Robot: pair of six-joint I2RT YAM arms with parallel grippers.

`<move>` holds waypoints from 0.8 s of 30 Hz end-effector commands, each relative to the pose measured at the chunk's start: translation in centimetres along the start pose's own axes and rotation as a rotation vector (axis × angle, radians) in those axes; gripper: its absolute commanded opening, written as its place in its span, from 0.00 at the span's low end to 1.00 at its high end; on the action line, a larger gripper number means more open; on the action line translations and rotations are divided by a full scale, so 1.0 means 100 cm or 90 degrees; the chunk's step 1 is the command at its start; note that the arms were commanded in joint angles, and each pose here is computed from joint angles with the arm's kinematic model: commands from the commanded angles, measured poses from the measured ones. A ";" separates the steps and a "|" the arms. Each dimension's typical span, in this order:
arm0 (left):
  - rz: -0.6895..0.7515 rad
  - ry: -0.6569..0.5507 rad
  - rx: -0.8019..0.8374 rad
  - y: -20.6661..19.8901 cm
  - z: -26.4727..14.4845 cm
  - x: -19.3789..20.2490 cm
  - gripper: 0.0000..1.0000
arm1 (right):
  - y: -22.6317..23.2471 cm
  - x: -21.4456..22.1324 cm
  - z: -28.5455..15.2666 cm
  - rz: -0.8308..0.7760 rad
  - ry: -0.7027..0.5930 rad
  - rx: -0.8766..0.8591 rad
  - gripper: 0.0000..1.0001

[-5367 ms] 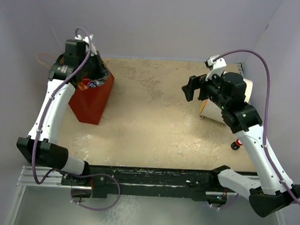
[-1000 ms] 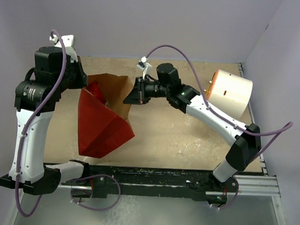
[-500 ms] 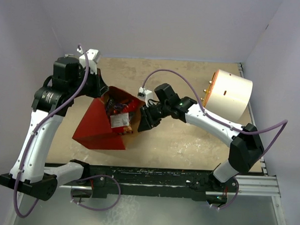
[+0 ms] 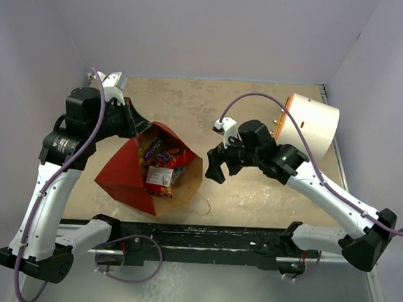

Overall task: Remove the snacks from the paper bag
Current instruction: Adjust the paper bag at the center of the board, then take out the snack from the paper bag.

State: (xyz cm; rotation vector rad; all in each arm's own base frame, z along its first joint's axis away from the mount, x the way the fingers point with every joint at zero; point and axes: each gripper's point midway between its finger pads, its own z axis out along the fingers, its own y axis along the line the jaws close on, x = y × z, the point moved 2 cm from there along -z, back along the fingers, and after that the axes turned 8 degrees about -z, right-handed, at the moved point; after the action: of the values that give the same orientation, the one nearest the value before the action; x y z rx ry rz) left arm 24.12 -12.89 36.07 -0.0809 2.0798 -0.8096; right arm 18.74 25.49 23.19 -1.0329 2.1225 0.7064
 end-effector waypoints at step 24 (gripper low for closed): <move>-0.065 -0.039 -0.020 -0.017 -0.014 -0.029 0.00 | 0.084 -0.076 0.054 -0.948 -0.266 -0.129 1.00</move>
State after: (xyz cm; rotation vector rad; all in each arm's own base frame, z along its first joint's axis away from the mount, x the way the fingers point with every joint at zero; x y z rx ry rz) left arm 24.25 -12.15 36.37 -0.2488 2.1571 -0.7709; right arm 17.01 36.64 25.93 -1.8048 0.8020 0.4393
